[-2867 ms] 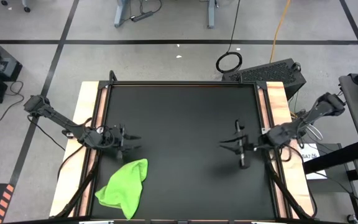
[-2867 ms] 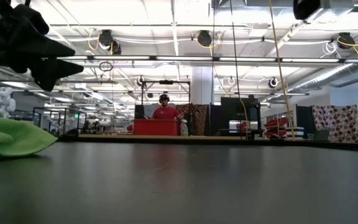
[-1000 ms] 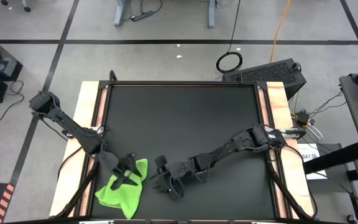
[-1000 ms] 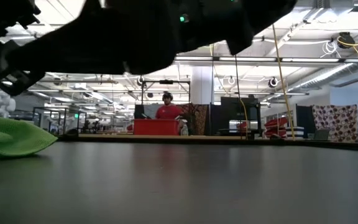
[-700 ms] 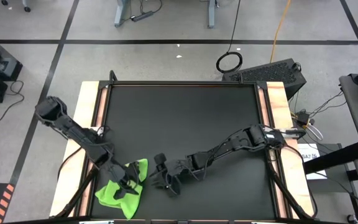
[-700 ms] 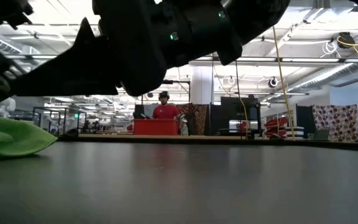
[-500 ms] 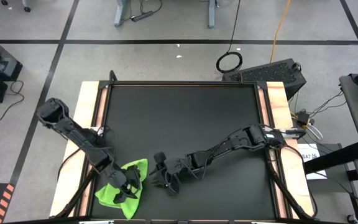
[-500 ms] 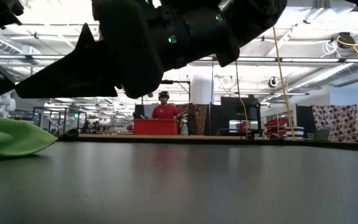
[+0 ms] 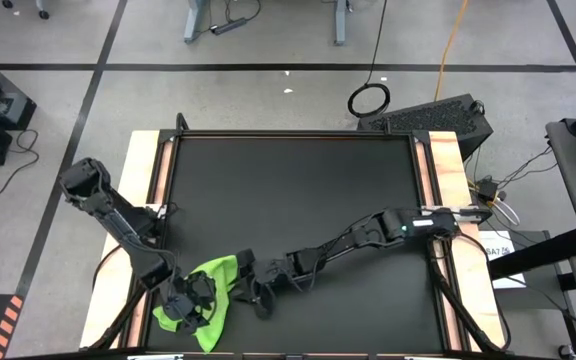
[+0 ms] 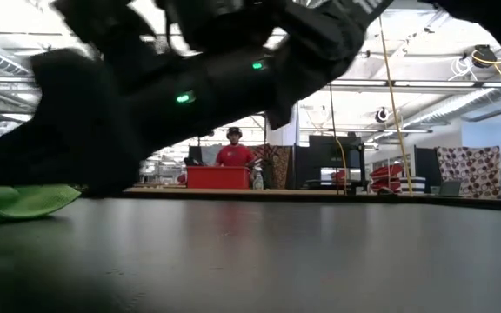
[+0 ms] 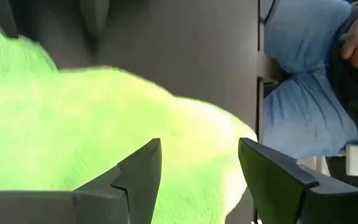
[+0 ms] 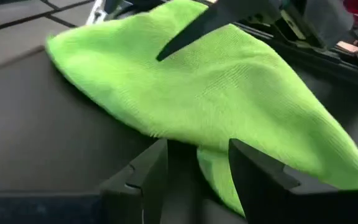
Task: Roll towel into tight, uniform cylinder
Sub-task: Fold the green towel
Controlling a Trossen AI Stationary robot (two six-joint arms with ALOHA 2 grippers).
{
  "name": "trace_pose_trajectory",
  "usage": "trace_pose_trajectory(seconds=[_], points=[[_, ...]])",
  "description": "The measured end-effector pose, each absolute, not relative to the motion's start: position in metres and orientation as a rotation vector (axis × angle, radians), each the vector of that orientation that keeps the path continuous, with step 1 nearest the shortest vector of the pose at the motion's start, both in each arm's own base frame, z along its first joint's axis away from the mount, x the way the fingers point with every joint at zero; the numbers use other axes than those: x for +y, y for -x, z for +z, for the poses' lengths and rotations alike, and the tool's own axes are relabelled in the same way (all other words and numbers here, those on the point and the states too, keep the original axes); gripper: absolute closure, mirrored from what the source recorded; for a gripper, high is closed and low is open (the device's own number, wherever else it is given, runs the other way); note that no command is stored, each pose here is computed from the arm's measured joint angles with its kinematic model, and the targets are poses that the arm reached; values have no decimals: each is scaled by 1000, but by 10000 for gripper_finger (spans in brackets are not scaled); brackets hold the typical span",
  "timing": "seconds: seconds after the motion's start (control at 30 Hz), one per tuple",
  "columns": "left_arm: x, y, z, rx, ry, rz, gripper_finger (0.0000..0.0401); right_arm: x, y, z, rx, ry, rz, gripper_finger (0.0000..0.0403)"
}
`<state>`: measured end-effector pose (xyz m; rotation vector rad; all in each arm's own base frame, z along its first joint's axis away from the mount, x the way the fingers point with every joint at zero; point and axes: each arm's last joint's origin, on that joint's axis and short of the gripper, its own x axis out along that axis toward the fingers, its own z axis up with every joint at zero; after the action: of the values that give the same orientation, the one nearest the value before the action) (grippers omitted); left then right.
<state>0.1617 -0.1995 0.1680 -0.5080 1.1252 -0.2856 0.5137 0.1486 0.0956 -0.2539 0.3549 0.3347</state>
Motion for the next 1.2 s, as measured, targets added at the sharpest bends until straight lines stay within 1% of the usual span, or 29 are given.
trace_pose_trajectory(seconds=[0.07, 0.23, 0.33, 0.43, 0.57, 0.6, 0.63, 0.7, 0.87, 1.1, 1.2], points=[[-202, -159, 167, 1131, 520, -276, 182, 150, -521, 90, 410, 285, 302, 241], [-208, -157, 160, 1152, 527, -256, 182, 149, -536, 88, 507, 327, 306, 241], [-209, -154, 156, 1175, 518, -239, 182, 145, -538, 85, 553, 322, 311, 254], [-210, -153, 152, 1190, 501, -227, 182, 143, -537, 84, 578, 312, 302, 290], [-207, -151, 148, 1222, 468, -192, 182, 142, -535, 80, 624, 301, 295, 370], [-205, -150, 147, 1236, 454, -177, 182, 142, -534, 81, 635, 302, 294, 386], [-204, -149, 146, 1249, 440, -163, 182, 142, -534, 83, 646, 303, 292, 393], [-200, -148, 144, 1266, 415, -131, 182, 141, -532, 85, 674, 303, 279, 394], [-189, -152, 141, 1271, 328, -76, 182, 137, -521, 107, 774, 361, 214, 401], [-170, -171, 141, 1206, 218, -43, 182, 123, -496, 150, 962, 481, 73, 402], [-162, -178, 141, 1172, 160, -23, 182, 119, -482, 174, 1029, 491, 11, 402]])
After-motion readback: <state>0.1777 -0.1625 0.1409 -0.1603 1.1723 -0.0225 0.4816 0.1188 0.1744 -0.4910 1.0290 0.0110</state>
